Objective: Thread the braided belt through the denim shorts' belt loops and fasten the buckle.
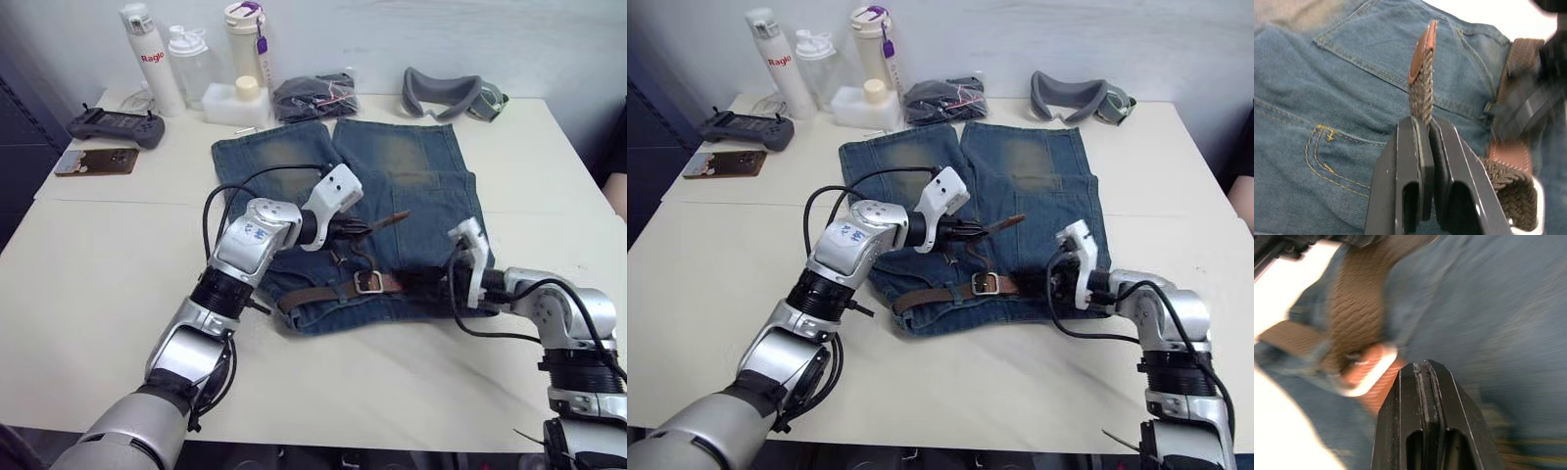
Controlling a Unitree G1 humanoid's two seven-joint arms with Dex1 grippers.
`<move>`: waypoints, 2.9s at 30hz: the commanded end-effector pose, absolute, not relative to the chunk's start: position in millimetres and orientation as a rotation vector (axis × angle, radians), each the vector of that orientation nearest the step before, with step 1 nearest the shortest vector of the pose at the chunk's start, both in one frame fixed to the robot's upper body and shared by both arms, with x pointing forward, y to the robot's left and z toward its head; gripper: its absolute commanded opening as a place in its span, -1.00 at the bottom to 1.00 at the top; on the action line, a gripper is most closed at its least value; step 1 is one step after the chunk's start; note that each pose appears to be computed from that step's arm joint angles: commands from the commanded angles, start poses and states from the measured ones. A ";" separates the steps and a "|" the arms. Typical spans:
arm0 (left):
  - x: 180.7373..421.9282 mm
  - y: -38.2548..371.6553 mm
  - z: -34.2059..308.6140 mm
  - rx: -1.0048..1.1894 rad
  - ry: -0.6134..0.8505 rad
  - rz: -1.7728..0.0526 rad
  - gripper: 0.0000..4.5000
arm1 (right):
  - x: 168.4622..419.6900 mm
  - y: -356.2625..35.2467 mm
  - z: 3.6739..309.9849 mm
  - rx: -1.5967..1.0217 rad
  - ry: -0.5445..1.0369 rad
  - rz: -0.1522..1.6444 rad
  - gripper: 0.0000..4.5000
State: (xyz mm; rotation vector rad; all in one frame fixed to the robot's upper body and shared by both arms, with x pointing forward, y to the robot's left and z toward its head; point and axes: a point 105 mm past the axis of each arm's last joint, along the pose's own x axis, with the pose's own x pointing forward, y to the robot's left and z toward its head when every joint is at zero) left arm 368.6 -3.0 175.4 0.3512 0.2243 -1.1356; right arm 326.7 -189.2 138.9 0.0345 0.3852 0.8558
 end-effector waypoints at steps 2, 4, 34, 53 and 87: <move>352.0 -6.3 189.1 0.482 0.083 -1.222 -1.00 | 331.6 -191.7 194.1 -0.390 0.138 0.789 -0.61; 351.3 -6.0 189.7 0.491 0.073 -1.231 -1.00 | 332.1 -186.6 207.0 -0.558 0.073 0.780 -0.19; 356.8 -24.3 213.6 0.506 -0.044 -1.269 0.21 | 340.5 -170.1 213.3 -0.930 -0.032 0.822 -1.00; 359.6 -44.3 215.8 0.595 -0.152 -1.310 -0.84 | 333.1 -173.9 221.8 -0.915 -0.025 0.795 -1.00; 383.0 -9.3 196.6 0.731 -0.091 -1.254 -1.00 | 317.2 -132.3 148.3 -0.988 -0.057 0.778 0.99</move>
